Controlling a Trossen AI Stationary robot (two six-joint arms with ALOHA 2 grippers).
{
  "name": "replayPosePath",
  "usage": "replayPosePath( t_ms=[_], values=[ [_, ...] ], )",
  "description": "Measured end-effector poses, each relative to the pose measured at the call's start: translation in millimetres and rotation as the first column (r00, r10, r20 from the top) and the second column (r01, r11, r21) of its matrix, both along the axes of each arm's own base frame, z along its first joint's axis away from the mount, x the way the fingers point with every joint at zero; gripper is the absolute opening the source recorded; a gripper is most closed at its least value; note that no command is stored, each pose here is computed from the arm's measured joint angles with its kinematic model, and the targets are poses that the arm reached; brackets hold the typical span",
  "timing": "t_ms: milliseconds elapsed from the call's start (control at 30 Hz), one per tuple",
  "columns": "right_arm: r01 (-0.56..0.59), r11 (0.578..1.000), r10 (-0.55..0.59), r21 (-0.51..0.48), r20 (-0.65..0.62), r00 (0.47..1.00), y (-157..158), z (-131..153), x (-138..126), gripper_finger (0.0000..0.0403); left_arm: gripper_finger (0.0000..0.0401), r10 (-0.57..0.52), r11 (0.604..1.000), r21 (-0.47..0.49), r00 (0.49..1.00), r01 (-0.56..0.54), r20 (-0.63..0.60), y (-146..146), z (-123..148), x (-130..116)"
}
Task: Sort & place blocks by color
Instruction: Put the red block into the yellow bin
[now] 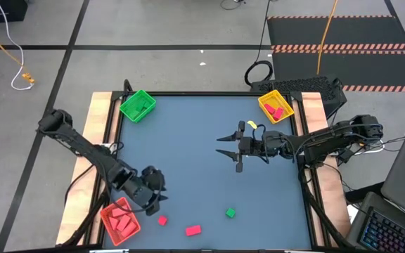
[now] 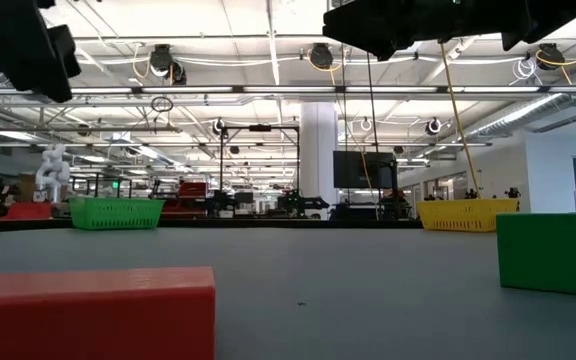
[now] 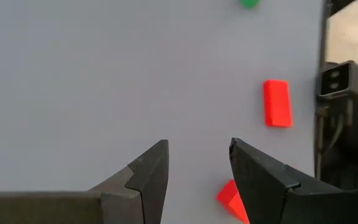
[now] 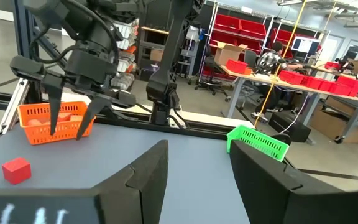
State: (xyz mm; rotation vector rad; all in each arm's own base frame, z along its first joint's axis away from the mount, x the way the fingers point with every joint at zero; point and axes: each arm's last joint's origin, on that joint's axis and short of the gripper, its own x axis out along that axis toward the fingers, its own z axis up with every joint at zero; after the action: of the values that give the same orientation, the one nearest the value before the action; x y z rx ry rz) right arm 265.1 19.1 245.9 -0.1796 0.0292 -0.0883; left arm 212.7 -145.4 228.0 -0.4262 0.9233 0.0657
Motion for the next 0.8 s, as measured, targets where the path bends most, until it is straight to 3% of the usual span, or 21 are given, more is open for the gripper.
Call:
replayPosePath(
  t_ms=[267, 800],
  values=[
    [0.000, 1.000, 0.000, 0.000, 0.000, 1.000, 0, 0, 0, 0.0169, 0.0170, -0.002, 0.995, -0.103, 0.996, -0.007, -0.089, -14, -2, -13],
    [0.000, 1.000, 0.000, 0.000, 0.000, 1.000, 0, 0, 0, 0.0169, 0.0170, -0.068, 0.994, -0.088, 0.993, 0.059, -0.096, -25, -6, -19]
  ],
)
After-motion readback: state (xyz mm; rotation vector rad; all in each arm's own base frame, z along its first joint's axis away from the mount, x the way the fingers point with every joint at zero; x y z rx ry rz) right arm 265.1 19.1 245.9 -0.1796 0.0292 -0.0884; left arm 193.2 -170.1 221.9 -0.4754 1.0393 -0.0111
